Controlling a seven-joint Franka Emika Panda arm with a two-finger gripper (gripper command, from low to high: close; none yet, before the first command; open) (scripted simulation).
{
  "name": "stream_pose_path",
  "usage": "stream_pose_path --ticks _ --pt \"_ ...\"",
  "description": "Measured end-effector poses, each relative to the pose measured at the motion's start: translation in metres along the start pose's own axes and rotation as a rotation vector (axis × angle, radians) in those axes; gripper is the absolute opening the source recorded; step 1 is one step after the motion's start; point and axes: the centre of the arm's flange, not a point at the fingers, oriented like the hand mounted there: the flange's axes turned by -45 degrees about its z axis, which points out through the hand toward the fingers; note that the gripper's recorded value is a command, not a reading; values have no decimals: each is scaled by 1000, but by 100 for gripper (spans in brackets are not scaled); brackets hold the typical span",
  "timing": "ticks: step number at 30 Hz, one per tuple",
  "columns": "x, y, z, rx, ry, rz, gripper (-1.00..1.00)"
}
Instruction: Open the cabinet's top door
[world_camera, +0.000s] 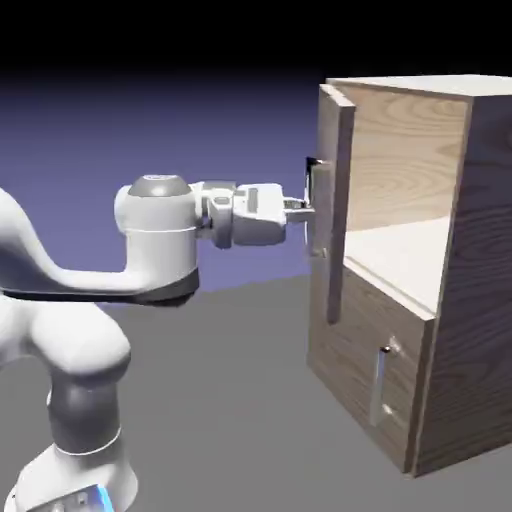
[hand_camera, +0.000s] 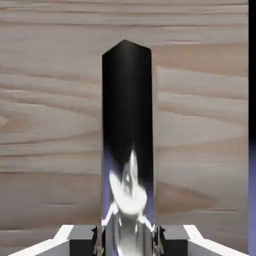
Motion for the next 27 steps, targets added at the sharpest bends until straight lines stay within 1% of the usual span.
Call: stream_pose_path --ticks 17,27 --pt "0 -54 -84 -285 0 0 -100" --pt "0 -105 -131 -485 0 0 -100"
